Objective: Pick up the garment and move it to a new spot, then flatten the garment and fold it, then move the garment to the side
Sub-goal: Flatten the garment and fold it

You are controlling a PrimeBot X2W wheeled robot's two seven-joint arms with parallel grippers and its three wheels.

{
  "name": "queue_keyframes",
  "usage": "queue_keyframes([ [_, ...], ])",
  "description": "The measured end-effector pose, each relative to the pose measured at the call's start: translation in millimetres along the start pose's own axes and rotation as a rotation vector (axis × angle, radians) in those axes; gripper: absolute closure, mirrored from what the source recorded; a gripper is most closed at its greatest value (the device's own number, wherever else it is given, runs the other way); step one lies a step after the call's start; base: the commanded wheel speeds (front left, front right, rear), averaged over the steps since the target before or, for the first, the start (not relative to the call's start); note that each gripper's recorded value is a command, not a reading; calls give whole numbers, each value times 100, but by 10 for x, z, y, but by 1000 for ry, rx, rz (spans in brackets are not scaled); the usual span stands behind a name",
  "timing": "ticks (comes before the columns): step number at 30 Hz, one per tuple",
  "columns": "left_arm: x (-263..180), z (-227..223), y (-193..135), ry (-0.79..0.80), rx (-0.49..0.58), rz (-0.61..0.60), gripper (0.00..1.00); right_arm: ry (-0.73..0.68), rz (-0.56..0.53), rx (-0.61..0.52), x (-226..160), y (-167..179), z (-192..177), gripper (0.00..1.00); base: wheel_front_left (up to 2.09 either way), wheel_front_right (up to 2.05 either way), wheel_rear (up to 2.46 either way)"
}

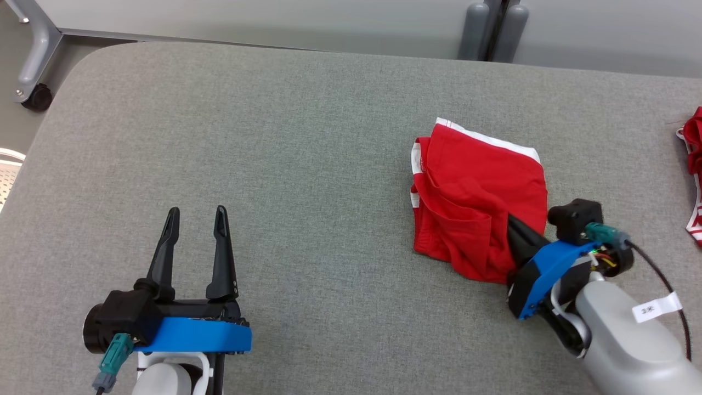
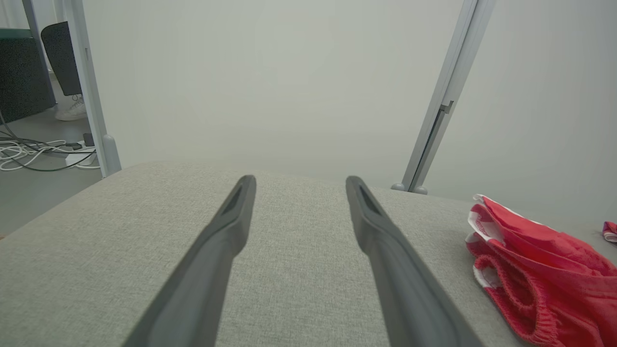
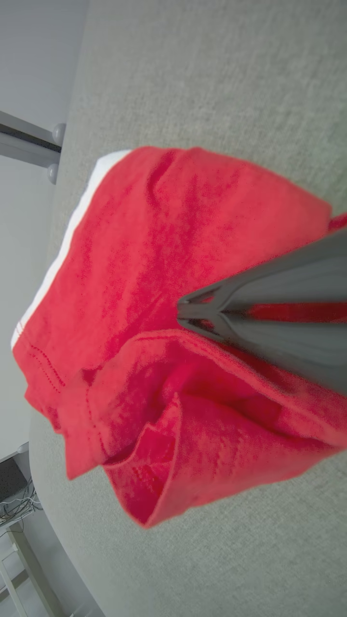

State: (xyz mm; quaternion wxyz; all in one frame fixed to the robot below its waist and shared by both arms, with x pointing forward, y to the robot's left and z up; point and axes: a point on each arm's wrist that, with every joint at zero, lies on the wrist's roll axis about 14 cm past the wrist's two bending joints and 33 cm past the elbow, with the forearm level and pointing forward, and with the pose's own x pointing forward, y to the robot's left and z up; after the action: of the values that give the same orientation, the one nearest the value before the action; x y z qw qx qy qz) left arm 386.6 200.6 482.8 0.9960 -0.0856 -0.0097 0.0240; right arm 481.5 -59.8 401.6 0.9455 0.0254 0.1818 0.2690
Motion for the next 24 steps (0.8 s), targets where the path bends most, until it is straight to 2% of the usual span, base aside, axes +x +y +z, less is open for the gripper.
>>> queue_keyframes([
  [10, -43, 67, 16, -17, 2, 5, 0, -16, 204, 2, -2, 790, -73, 100, 0, 0, 0],
  [14, -38, 74, 4, -20, 3, 1, 0, 3, 238, 10, -36, 946, -175, 100, 0, 0, 0],
  [20, 2, 81, -47, -25, 7, -17, 0, -68, 187, 17, -44, 771, 28, 100, 0, 0, 0],
  [24, 36, 86, -105, -29, 10, -31, 0, -175, 101, 19, -149, 442, 365, 100, 0, 0, 0],
])
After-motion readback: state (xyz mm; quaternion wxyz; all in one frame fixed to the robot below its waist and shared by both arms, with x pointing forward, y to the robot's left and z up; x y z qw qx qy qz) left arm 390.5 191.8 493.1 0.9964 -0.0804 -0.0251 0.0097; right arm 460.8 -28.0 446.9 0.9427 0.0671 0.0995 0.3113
